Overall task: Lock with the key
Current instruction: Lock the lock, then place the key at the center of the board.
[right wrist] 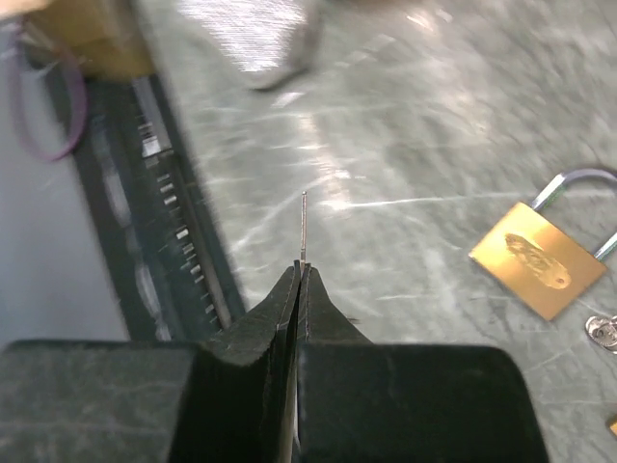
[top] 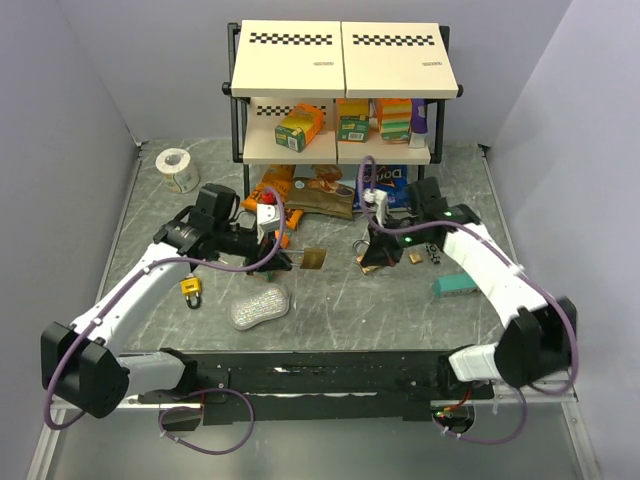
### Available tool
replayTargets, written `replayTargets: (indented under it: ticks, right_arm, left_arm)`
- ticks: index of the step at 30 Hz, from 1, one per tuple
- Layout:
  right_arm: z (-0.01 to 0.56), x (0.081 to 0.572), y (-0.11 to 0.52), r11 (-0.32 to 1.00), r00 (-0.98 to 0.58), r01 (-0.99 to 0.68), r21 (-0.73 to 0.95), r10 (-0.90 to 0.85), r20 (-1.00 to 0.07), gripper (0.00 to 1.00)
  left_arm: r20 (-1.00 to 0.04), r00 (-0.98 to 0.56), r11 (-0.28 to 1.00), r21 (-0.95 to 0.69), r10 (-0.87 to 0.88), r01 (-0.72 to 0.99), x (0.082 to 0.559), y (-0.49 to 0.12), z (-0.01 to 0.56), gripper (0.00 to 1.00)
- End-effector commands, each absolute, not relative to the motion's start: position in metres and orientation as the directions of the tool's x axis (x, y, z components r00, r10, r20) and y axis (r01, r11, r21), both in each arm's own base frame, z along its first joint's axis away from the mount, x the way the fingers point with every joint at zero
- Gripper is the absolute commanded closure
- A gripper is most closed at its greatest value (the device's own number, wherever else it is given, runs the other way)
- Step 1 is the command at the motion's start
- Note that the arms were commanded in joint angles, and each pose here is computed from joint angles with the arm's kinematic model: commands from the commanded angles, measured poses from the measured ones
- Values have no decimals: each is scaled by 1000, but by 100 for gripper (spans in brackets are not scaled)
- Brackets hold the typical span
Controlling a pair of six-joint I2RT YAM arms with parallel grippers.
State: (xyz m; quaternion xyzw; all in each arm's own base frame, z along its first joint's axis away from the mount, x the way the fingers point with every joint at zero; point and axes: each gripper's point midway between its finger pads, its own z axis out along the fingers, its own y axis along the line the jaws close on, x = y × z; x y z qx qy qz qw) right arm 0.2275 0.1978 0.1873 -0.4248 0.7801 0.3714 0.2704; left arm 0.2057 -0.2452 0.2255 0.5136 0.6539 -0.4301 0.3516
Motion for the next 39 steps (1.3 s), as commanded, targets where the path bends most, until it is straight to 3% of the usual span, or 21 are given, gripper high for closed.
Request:
replayTargets:
  ticks: [1, 8, 20, 23, 26, 27, 32, 33, 35, 36, 39]
  right_arm:
    - [156, 281, 209, 521, -560, -791, 319, -409, -720, 100]
    - [100, 310, 234, 552, -627, -756, 352, -457, -631, 100]
    - [54, 334, 253, 591, -728, -675, 442, -433, -532, 100]
    - [53, 340, 255, 594, -726, -674, 439, -427, -538, 85]
    - [58, 345, 254, 599, -714, -684, 416, -434, -549, 62]
    - [59, 345, 252, 600, -708, -689, 406, -440, -552, 50]
    - [98, 335, 250, 533, -611, -772, 346, -471, -637, 35]
    - [108, 330, 251, 511, -587, -790, 339, -470, -660, 22]
    - [133, 313, 253, 433, -496, -850, 300, -465, -734, 13]
    - [140, 307, 254, 398, -443, -879, 264, -473, -762, 1]
    - [164, 280, 262, 298, -281, -943, 146, -483, -829, 1]
  left_arm:
    - [-926, -163, 90, -141, 341, 986, 215, -249, 229, 99]
    - [-912, -213, 133, -176, 351, 975, 220, -246, 211, 99]
    - [-882, -253, 164, -203, 396, 965, 220, -240, 183, 99]
    - [-873, -256, 165, -205, 414, 965, 220, -238, 176, 99]
    - [-870, -257, 166, -205, 421, 965, 220, -238, 174, 99]
    - [-866, -264, 171, -209, 426, 963, 220, -237, 171, 99]
    - [-853, -293, 175, -240, 431, 955, 219, -237, 172, 99]
    - [-850, -306, 177, -253, 430, 951, 219, -237, 172, 99]
    - [-832, -357, 198, -300, 425, 933, 220, -239, 172, 99]
    - [-815, -390, 208, -331, 428, 920, 219, -239, 171, 99]
    - [-771, -471, 212, -421, 429, 882, 220, -244, 173, 99]
